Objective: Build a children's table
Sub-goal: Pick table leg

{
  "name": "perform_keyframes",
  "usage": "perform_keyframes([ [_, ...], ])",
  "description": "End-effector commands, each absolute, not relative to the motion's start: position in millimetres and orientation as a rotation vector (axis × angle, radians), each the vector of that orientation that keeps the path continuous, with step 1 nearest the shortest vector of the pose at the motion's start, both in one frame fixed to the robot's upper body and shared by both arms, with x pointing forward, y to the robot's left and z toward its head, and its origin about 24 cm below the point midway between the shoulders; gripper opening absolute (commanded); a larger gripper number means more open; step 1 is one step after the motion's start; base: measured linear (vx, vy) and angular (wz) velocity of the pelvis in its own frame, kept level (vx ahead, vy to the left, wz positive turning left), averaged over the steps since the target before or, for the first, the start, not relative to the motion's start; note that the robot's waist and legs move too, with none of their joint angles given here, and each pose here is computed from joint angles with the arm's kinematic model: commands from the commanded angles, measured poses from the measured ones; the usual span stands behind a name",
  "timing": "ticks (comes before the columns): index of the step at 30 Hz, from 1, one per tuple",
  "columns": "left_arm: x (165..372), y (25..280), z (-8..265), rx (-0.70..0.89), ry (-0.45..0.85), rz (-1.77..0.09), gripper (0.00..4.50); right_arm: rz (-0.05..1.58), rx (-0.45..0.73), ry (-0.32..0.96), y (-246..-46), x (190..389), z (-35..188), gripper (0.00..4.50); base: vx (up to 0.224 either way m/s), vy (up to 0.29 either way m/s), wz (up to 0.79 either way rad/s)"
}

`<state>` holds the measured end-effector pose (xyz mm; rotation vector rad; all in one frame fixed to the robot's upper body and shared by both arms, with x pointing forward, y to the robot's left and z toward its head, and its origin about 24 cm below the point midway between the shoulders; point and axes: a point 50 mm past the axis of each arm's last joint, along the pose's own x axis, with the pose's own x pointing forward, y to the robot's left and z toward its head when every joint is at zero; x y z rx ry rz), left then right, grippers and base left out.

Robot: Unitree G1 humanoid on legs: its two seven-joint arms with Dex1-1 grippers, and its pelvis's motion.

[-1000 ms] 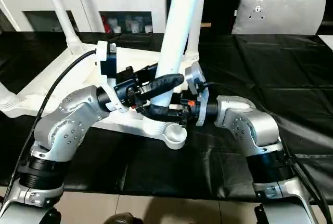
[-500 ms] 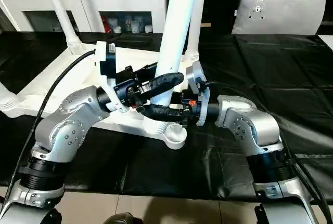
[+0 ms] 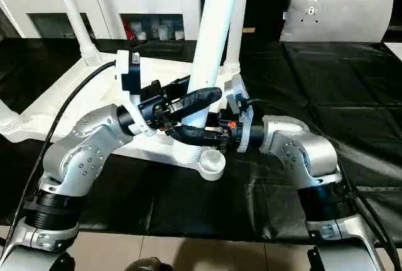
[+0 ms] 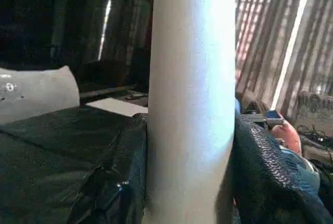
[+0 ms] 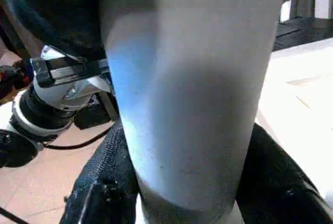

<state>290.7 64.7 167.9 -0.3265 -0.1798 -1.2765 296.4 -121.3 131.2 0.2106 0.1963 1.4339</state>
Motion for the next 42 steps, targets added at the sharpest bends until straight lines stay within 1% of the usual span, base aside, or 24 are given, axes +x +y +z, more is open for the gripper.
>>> perform_keyframes([
  [1,286,61,168,-0.331,-0.177,-1.303,2.57,1.369,0.238,0.219,-121.1,303.1,132,1.95,0.000,0.000,0.00],
  [3,281,56,169,-0.351,-0.175,-1.335,2.60,1.356,0.244,0.226,-118.3,302.5,130,1.95,0.000,0.000,0.00],
  [6,275,50,169,-0.361,-0.179,-1.372,2.99,1.326,0.249,0.233,-114.1,302.9,125,1.94,0.000,0.000,0.00],
  [8,273,46,169,-0.361,-0.179,-1.385,3.02,1.310,0.257,0.237,-111.2,303.1,123,1.93,0.000,0.000,0.00],
  [10,269,42,167,-0.357,-0.168,-1.420,3.16,1.299,0.266,0.236,-107.8,302.9,121,1.93,0.000,0.000,0.00],
  [14,268,40,168,-0.368,-0.176,-1.419,3.47,1.275,0.281,0.246,-105.7,303.7,118,1.93,0.000,0.000,0.00],
  [15,268,40,170,-0.389,-0.191,-1.417,3.68,1.263,0.289,0.247,-105.3,303.7,116,1.93,0.000,0.000,0.00],
  [16,268,41,171,-0.398,-0.196,-1.416,3.68,1.258,0.294,0.246,-105.2,303.6,115,1.93,0.000,0.000,0.00],
  [19,270,44,176,-0.458,-0.232,-1.389,3.87,1.243,0.311,0.211,-105.1,304.1,116,1.93,0.000,0.000,0.00],
  [20,271,48,181,-0.521,-0.265,-1.366,3.90,1.229,0.328,0.191,-105.0,303.7,116,1.93,0.000,0.000,0.00],
  [22,271,49,182,-0.545,-0.276,-1.360,3.92,1.224,0.333,0.189,-104.8,303.2,115,1.93,0.000,0.000,0.00],
  [24,274,53,187,-0.619,-0.307,-1.306,3.92,1.198,0.328,0.167,-104.2,302.7,112,1.93,0.000,0.000,0.00],
  [25,279,58,189,-0.681,-0.326,-1.238,3.92,1.144,0.329,0.130,-104.0,304.3,111,1.93,0.000,0.000,0.00],
  [28,282,62,190,-0.700,-0.333,-1.199,3.92,1.103,0.335,0.108,-104.1,305.8,112,1.92,0.000,0.000,0.00],
  [29,284,64,189,-0.699,-0.334,-1.180,3.92,1.077,0.333,0.112,-104.1,307.0,111,1.92,0.000,0.000,0.00],
  [31,287,69,188,-0.687,-0.334,-1.131,3.92,1.024,0.294,0.120,-104.1,309.2,108,1.91,0.000,0.000,0.00],
  [33,293,74,186,-0.675,-0.328,-1.064,3.92,1.021,0.267,0.152,-102.3,307.9,105,1.91,0.000,0.000,0.00],
  [35,305,79,184,-0.641,-0.307,-0.939,3.92,1.024,0.239,0.133,-98.8,307.2,105,1.91,0.000,0.000,0.00],
  [36,305,79,184,-0.641,-0.307,-0.939,3.92,1.024,0.239,0.133,-98.8,307.2,105,1.91,0.000,0.000,0.00],
  [37,315,81,179,-0.562,-0.287,-0.829,3.92,1.044,0.220,0.120,-96.5,305.9,106,1.91,0.000,0.000,0.00],
  [39,324,81,175,-0.471,-0.260,-0.758,3.92,1.053,0.196,0.119,-94.2,305.4,104,1.91,0.000,0.000,0.00],
  [42,328,79,171,-0.399,-0.235,-0.742,3.92,1.055,0.162,0.126,-92.0,305.2,101,1.91,0.000,0.000,0.00],
])
